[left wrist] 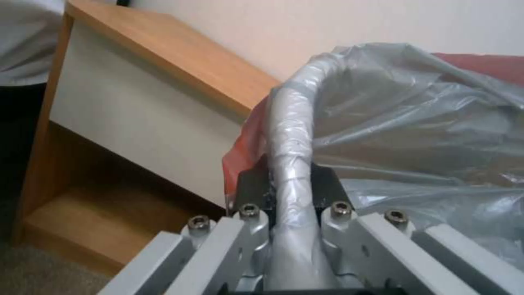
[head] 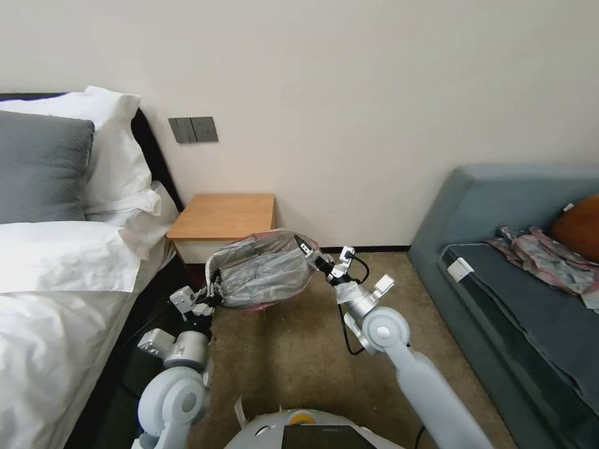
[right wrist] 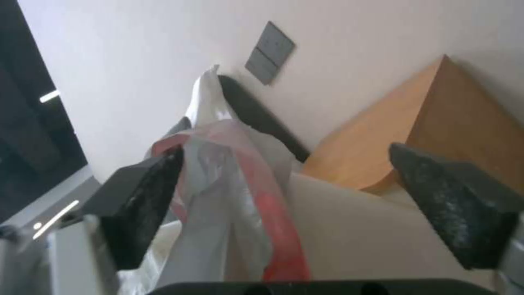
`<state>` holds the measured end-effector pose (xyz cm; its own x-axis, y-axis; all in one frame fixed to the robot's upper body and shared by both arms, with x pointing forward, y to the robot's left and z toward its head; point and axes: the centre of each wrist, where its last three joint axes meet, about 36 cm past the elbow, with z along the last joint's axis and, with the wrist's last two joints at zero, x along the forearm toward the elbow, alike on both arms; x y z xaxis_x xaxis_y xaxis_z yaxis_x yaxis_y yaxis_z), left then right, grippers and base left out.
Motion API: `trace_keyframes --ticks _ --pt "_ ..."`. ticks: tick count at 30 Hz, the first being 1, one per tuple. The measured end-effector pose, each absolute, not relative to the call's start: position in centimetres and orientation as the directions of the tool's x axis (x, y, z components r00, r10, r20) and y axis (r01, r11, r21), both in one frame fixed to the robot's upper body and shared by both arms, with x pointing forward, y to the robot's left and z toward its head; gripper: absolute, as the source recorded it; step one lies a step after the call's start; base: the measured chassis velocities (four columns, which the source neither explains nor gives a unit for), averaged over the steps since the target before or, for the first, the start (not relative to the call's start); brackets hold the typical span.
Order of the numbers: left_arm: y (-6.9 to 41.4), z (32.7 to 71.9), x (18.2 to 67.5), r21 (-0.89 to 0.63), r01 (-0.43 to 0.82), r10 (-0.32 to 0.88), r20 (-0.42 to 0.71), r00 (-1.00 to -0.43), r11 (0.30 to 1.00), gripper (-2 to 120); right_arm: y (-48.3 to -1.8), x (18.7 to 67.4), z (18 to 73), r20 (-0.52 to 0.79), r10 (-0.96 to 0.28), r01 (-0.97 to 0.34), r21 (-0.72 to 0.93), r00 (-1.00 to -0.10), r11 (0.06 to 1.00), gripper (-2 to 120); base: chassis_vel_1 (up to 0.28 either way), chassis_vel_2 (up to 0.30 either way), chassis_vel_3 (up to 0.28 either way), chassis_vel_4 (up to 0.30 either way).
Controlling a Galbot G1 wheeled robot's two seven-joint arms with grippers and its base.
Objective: Pick up the garbage bag from the table and place it over the trash can.
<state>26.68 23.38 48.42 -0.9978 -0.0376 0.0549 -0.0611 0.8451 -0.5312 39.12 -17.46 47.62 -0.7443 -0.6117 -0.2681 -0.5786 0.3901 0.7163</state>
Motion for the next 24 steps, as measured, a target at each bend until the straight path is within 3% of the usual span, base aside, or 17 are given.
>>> trace_keyframes --ticks 24 --pt "23.3 48.8 26.3 -0.542 -0.031 -0.004 0.052 -0.999 0.840 5 -17.5 40.5 47.4 -0.257 -0.555 -0.522 0.757 -0.791 0.393 7 0.000 0.000 0.000 0.000"
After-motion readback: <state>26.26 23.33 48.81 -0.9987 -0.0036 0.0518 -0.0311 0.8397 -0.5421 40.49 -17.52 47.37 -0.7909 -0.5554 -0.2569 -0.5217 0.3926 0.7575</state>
